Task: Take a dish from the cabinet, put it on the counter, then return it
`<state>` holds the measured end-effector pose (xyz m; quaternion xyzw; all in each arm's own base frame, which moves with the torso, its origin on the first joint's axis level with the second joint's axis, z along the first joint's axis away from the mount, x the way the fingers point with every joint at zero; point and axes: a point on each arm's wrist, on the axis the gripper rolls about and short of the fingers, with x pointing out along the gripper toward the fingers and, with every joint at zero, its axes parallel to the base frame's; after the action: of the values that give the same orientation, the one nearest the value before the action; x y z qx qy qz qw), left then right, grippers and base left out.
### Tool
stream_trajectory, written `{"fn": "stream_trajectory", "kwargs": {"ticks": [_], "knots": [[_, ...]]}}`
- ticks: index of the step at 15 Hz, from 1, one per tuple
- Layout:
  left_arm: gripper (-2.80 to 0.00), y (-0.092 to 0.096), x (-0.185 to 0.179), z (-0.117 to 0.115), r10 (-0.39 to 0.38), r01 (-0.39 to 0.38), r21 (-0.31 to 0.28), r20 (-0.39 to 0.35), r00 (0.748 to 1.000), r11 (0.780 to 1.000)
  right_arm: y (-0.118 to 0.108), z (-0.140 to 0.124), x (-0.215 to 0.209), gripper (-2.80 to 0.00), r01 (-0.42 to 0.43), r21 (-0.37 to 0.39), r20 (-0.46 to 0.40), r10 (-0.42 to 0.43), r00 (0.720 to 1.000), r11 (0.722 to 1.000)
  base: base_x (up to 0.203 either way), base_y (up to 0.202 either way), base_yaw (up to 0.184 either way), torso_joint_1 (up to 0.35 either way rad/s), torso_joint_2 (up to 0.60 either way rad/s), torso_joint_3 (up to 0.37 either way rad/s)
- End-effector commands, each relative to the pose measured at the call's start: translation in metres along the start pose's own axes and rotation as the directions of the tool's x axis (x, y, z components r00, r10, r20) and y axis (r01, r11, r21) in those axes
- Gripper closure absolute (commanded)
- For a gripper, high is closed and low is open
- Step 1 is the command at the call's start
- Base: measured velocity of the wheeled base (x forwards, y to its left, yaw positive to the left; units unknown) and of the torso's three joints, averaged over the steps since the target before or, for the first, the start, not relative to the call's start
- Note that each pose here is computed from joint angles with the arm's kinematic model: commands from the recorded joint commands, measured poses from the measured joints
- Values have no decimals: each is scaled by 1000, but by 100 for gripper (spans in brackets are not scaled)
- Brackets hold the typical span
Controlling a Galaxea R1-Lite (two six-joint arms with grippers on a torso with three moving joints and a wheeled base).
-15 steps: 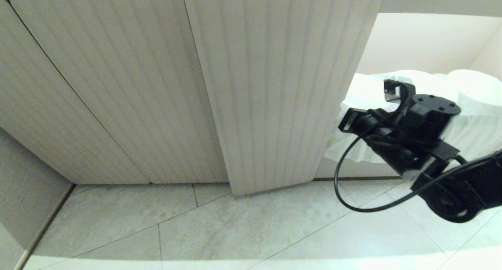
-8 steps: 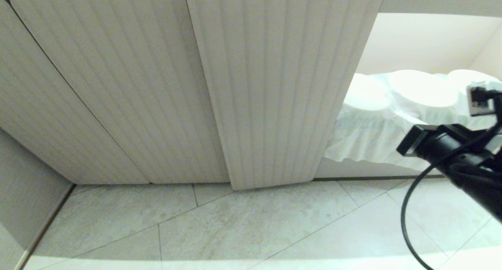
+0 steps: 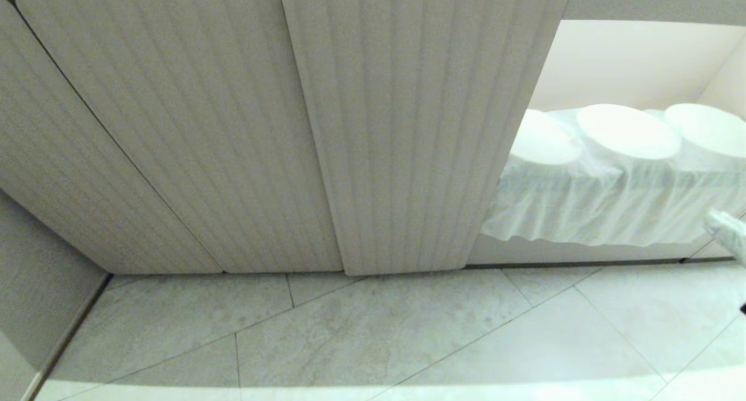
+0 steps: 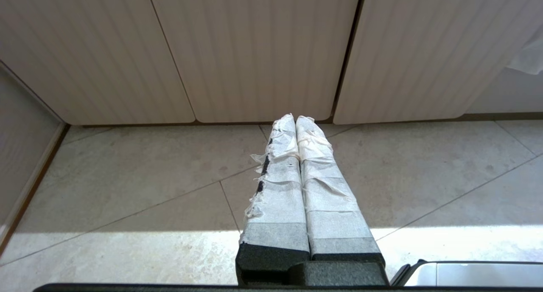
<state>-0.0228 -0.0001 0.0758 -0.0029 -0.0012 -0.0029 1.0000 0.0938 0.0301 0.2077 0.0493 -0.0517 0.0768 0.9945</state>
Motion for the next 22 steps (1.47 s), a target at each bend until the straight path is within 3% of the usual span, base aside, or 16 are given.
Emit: {"fn": "stream_trajectory", "kwargs": {"ticks": [1,4,6,8,10,15,17,20,22], "knots": [[0,0,0,0,0,0,0,1,1000,1000,-10,-15,-35,0,21,-11,39,-20,999,1000,0,0,0,0,0,0],[0,0,0,0,0,0,0,1,1000,1000,-17,-53,-55,0,48,-42,-6,-48,999,998,0,0,0,0,0,0],[0,0,0,0,0,0,0,1,1000,1000,-19,-56,-58,0,60,-29,-13,-61,998,998,0,0,0,0,0,0],[0,0,0,0,0,0,0,1,1000,1000,-21,-63,-63,0,91,-44,-73,-94,993,995,0,0,0,0,0,0],[0,0,0,0,0,0,0,1,1000,1000,-25,-72,-70,0,143,-62,-130,-150,980,988,0,0,0,0,0,0],[0,0,0,0,0,0,0,1,1000,1000,-29,-95,-96,0,182,-83,-243,-197,950,980,0,0,0,0,0,0],[0,0,0,0,0,0,0,1,1000,1000,-29,-99,-105,0,217,-91,-230,-232,945,972,0,0,0,0,0,0],[0,0,0,0,0,0,0,1,1000,1000,-28,-103,-108,0,164,-105,-245,-186,951,981,0,0,0,0,0,0],[0,0,0,0,0,0,0,1,1000,1000,-28,-104,-107,0,212,-127,-259,-239,936,969,0,0,0,0,0,0]]}}
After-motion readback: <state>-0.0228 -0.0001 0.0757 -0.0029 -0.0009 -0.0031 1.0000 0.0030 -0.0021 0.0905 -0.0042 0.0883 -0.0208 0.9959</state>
